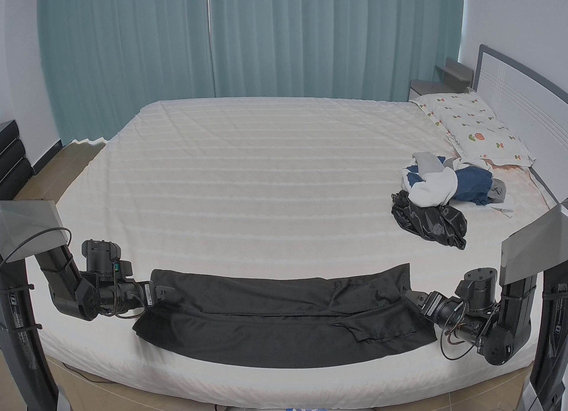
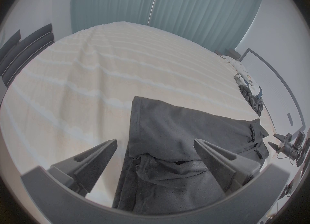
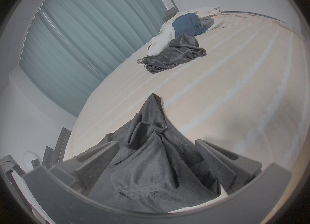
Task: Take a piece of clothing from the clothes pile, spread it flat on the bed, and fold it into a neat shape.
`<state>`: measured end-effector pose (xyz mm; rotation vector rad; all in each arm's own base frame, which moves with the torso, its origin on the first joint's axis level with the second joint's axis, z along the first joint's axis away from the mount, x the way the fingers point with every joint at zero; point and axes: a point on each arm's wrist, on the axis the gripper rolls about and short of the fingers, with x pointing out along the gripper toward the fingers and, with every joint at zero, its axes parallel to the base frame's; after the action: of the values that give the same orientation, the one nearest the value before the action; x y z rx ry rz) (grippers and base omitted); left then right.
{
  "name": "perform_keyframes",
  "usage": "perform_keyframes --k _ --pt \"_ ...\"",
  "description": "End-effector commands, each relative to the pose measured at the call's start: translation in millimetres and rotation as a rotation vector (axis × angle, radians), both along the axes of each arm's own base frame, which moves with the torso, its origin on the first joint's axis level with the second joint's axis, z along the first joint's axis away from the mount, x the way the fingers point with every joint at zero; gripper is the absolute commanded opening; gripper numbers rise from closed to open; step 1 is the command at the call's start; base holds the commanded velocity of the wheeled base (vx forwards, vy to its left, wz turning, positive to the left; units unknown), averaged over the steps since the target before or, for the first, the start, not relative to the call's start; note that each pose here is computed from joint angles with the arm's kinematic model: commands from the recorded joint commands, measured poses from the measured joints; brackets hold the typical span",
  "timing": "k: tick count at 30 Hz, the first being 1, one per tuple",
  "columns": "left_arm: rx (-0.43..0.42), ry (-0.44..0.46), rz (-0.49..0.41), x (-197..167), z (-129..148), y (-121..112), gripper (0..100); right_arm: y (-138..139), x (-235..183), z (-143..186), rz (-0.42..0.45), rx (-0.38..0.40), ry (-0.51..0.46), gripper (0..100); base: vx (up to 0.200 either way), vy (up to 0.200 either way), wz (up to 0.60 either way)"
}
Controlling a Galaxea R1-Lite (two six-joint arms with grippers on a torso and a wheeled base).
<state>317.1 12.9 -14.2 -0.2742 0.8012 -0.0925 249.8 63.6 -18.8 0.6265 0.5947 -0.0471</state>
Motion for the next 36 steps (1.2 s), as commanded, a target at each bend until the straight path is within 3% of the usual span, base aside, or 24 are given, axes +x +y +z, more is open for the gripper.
perform_keyframes --k 1,26,27,36 --pt "-0.001 0.036 -0.005 2 -14 -1 100 2 -2 -8 0.006 -0.01 0.026 100 0.0 0.0 0.0" --pt "0.004 0.037 -0.054 10 -22 -17 100 7 -9 -9 0.008 -0.028 0.046 100 0.0 0.0 0.0" --pt "0.004 0.036 -0.054 10 -22 -17 0 7 -9 -9 0.007 -0.028 0.044 100 0.0 0.0 0.0" --pt "0.01 0.0 -0.043 12 -20 -17 0 8 -13 -8 0.014 -0.033 0.051 100 0.0 0.0 0.0"
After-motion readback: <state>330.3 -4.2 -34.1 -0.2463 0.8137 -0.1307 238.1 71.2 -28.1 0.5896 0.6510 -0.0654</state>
